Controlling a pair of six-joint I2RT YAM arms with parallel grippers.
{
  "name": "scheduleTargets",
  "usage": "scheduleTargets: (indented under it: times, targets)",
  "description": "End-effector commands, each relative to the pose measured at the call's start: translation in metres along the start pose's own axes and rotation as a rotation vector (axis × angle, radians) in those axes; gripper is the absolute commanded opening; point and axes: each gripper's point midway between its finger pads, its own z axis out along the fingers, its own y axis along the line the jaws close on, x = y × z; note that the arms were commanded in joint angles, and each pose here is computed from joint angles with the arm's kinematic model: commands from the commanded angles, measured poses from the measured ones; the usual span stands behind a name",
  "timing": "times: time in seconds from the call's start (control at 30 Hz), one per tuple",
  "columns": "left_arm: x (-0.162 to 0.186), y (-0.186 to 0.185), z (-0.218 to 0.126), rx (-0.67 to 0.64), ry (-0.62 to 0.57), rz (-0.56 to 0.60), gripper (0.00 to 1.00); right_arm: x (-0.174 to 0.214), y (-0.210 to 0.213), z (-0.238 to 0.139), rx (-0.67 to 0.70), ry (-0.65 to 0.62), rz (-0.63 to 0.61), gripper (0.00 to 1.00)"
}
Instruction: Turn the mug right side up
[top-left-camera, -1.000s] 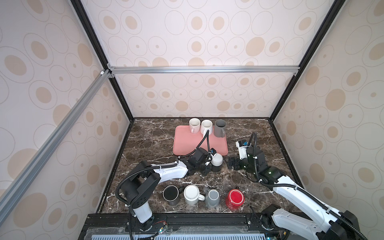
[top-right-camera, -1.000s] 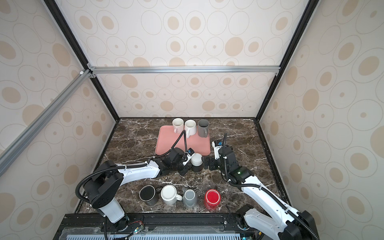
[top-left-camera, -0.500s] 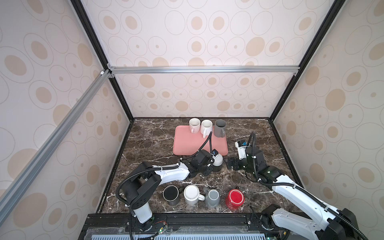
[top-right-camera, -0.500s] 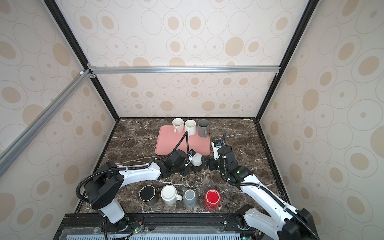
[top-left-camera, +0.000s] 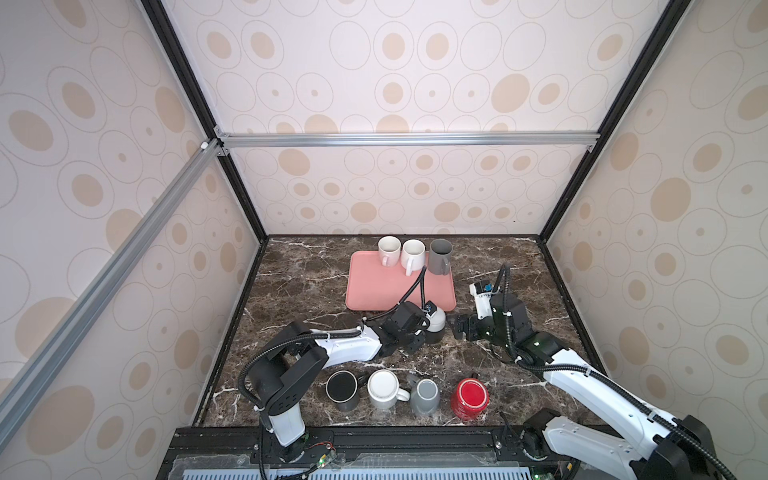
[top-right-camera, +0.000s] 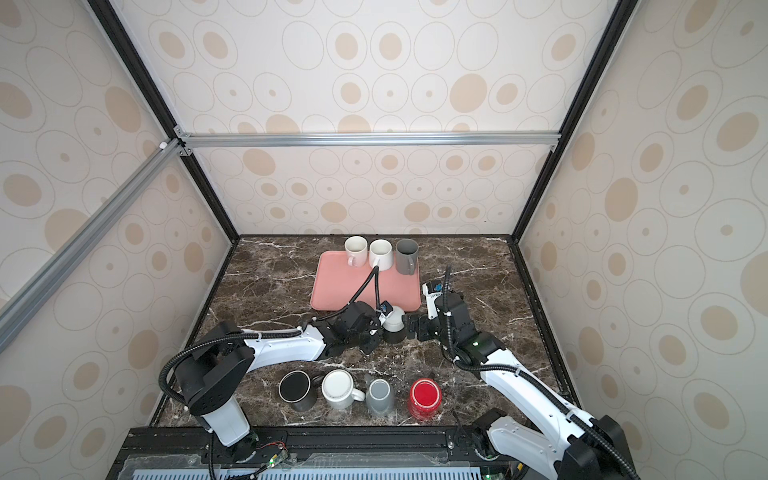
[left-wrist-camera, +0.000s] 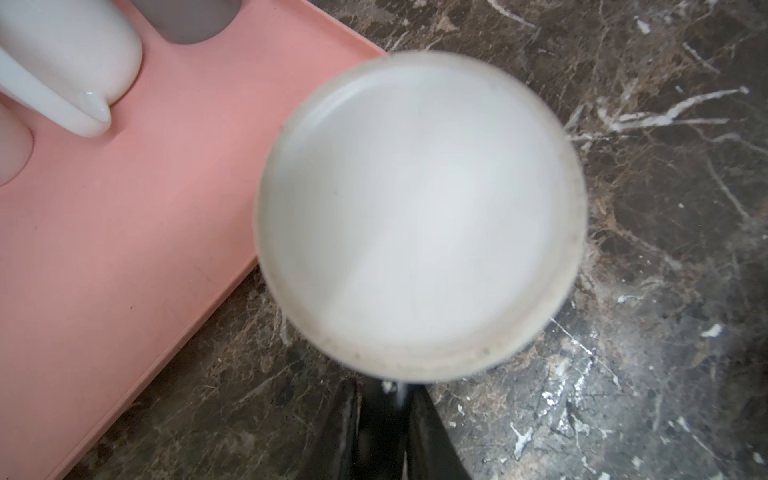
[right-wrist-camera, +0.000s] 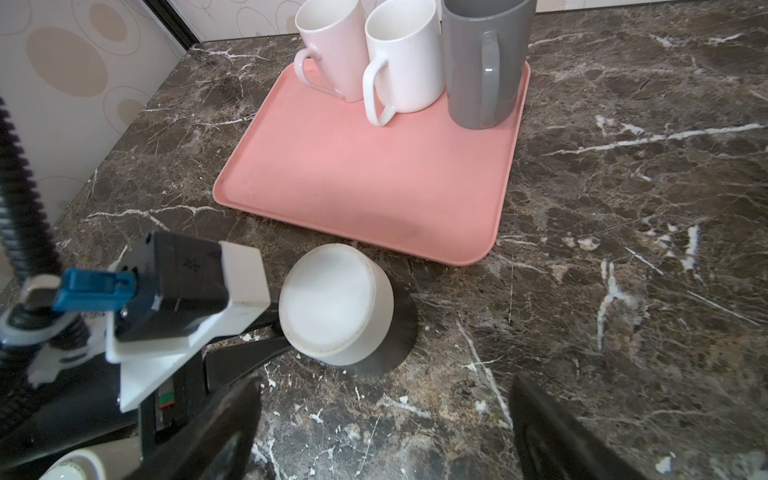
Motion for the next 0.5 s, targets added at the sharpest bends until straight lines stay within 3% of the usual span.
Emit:
scheduleTargets:
  times: [0.0,0.23,0.47]
  targets:
    - [-0.009,-0.002,0.001,-0.005,-0.036,0.025,0.16,-0.005,0.000,0.001,-0.001,-0.018,0.012,0.95]
    - [-0.016,0.001,-0.008,-0.035,-0.080,0.029,0.01,-0.008,0.001,-0.002,-0.007,-0.029,0.018,0.95]
    - [-0.042,0.011,-0.043,-0.061,-0.224,-0.030,0.00,-0.019,0.012,-0.011,-0.078,-0.123,0.027,0.95]
